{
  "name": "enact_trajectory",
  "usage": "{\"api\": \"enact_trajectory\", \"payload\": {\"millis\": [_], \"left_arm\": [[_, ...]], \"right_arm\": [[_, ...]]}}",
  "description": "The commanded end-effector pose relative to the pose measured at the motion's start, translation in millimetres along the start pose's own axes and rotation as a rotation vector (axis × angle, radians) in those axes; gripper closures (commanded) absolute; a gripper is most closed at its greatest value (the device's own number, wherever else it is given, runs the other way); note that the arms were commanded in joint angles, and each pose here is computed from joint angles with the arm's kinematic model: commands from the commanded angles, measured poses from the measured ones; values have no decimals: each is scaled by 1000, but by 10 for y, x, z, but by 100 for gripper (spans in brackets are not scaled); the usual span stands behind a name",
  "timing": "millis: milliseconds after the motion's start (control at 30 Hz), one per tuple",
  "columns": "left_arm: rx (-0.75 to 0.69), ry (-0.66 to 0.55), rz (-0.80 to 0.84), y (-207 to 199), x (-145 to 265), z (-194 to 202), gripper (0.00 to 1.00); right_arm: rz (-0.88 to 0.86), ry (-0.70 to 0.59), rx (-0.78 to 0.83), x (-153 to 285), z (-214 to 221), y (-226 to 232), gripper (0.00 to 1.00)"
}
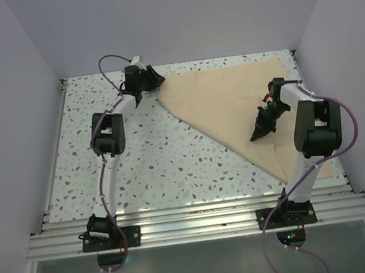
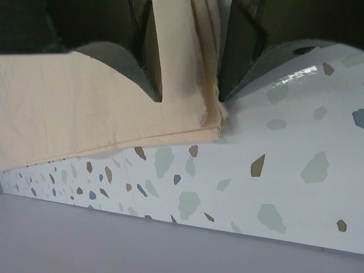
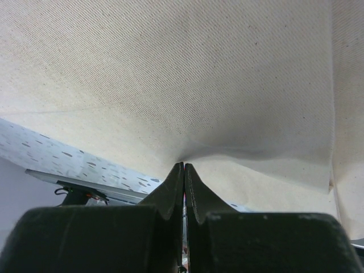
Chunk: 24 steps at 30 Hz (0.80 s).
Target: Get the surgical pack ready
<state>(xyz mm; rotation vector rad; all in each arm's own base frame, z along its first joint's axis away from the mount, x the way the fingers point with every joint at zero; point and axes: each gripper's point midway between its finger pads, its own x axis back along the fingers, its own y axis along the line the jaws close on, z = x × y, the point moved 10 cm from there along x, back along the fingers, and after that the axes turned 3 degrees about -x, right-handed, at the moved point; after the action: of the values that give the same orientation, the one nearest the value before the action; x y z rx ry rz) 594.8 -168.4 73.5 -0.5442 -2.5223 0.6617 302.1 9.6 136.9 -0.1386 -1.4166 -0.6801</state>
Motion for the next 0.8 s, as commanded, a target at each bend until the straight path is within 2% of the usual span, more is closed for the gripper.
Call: {"api": "enact_trajectory", "payload": {"millis": [0,400,533,767], "left_arm": [[52,30,-22,83,-99,190,53],[77,20,-27,75,-119,170,79],[66,1,-16,-18,-65,29,100],[73,-40,35,-306,162,-301,100]], "right_arm": [[-33,-40,38,114,31,37,100],[-43,-37,33,99,23,45,100],[-45,-33,27,74,14,37,100],[-40,-40,19,52,-5,41,100]]}}
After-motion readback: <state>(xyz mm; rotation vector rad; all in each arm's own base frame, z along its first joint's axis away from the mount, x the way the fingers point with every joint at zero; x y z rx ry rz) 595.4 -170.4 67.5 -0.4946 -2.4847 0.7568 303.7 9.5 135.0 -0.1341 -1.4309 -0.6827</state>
